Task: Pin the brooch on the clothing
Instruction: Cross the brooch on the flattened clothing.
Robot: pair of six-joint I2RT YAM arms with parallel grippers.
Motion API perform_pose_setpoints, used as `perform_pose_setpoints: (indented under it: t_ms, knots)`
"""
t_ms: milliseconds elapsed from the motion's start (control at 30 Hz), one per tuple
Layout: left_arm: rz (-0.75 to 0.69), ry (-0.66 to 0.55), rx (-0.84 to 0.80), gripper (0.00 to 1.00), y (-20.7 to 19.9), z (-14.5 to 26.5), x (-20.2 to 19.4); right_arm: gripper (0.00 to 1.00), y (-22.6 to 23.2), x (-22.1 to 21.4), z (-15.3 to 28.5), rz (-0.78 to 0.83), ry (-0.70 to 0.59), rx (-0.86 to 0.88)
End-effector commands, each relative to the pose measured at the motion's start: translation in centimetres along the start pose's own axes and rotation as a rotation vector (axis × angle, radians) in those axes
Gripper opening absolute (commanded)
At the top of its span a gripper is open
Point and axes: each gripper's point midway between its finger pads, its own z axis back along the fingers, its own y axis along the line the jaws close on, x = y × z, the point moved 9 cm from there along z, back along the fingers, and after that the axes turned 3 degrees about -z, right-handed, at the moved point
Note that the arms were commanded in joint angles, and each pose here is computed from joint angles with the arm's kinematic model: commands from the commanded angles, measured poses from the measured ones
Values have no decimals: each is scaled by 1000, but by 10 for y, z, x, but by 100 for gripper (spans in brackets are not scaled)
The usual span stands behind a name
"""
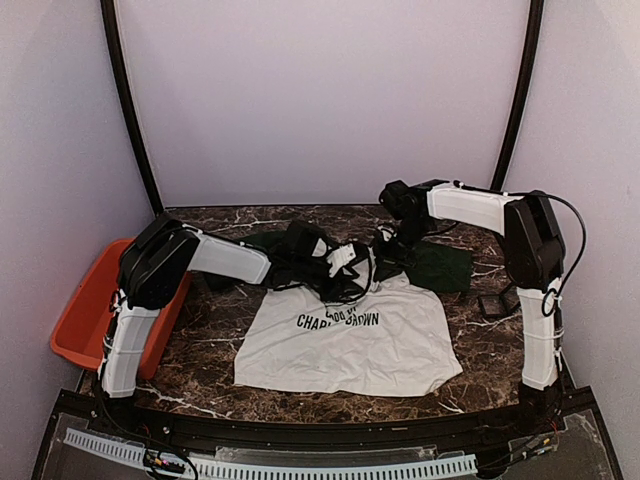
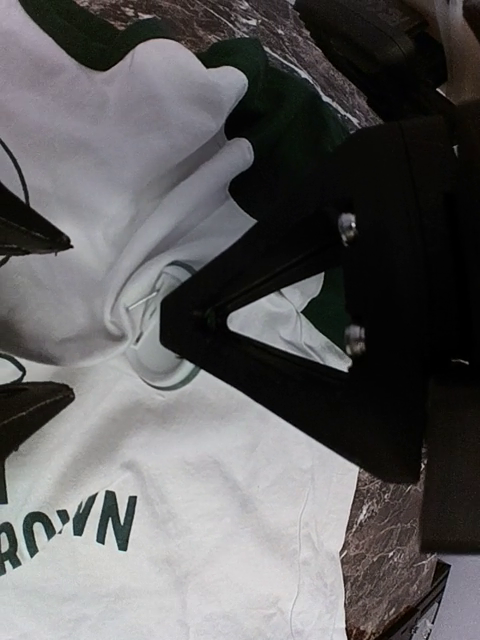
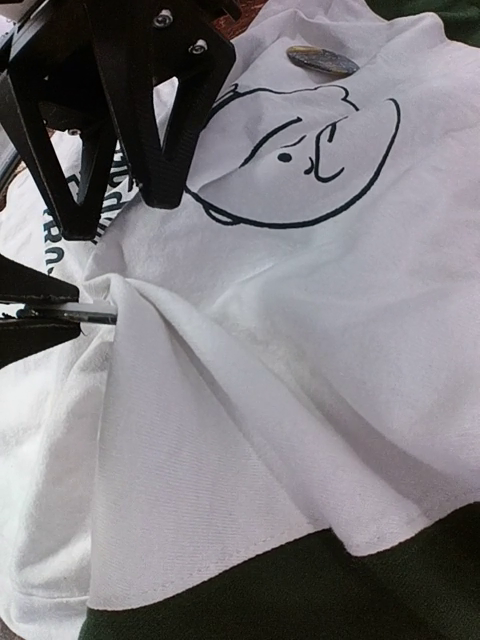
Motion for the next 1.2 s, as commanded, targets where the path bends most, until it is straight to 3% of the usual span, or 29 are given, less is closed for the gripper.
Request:
perform_pose_setpoints:
  t_ms: [0, 400, 767, 933, 1167]
  knots:
    - [-21, -8, 20, 43, 1, 14, 17, 0, 12, -2, 15, 23, -25, 11]
    - [-64, 22, -8, 51, -5, 3, 20, 0, 15, -1, 17, 22, -28, 23]
    - [-88, 94, 18, 40, -2, -13, 14, 0, 14, -2, 17, 21, -30, 14]
    - [-80, 93, -46, 44, -8, -12, 13, 0, 15, -1, 18, 22, -30, 18]
    - [-85, 152, 14, 48, -4, -12, 7, 0, 15, -1, 19, 22, -33, 19]
